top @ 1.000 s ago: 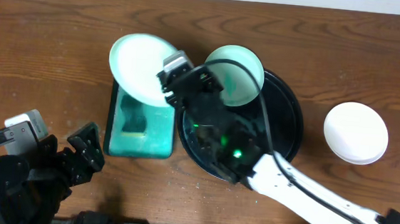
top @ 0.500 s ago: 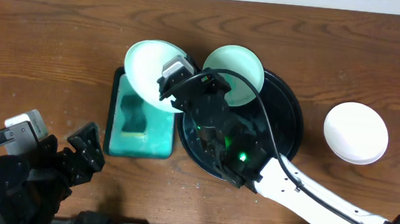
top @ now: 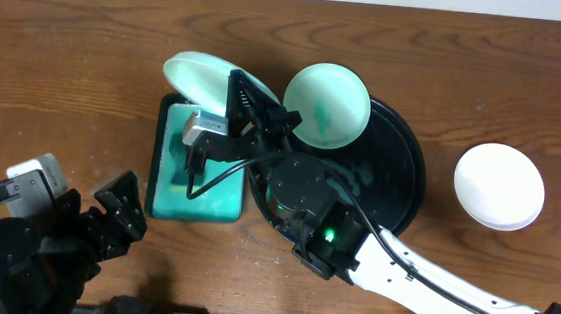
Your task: Clean dirty plates on tray and stack at the side
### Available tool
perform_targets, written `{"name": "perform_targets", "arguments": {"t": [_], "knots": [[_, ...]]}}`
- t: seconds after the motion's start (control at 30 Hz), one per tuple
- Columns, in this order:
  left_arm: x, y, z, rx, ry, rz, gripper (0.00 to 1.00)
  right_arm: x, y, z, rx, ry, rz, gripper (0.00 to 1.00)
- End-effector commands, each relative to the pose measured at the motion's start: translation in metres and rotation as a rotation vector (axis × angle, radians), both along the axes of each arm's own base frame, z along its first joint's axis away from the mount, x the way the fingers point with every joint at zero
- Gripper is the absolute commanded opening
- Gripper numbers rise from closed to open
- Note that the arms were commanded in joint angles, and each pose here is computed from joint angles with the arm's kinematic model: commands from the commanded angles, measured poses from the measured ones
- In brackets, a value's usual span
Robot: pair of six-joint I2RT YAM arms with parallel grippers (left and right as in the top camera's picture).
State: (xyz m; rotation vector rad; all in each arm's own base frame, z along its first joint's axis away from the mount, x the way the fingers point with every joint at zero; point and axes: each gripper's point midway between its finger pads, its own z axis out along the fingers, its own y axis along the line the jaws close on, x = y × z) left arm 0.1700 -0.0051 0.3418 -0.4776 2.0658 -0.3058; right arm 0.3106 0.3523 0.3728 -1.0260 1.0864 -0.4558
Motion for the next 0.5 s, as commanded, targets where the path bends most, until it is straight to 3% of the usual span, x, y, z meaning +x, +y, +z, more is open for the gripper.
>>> {"name": "perform_targets", "arguments": {"t": [0.0, 0.33, 0.4, 0.47], "knots": [[-0.001, 0.003, 0.003, 0.006, -0.008, 0.013, 0.85, 0.0, -0.002, 0.009, -0.017, -0.03, -0.006, 0.01], [-0.001, 0.003, 0.003, 0.006, -0.008, 0.013, 0.85, 0.001, -0.005, 0.01, 0.009, -0.021, -0.024, 0.01], [-0.001, 0.003, 0.003, 0.006, -0.008, 0.013, 0.85, 0.013, -0.023, 0.009, 0.12, 0.034, -0.1, 0.01], [-0.001, 0.003, 0.003, 0.006, -0.008, 0.013, 0.85, 0.044, -0.072, 0.0, 0.362, 0.137, -0.298, 0.01]]}}
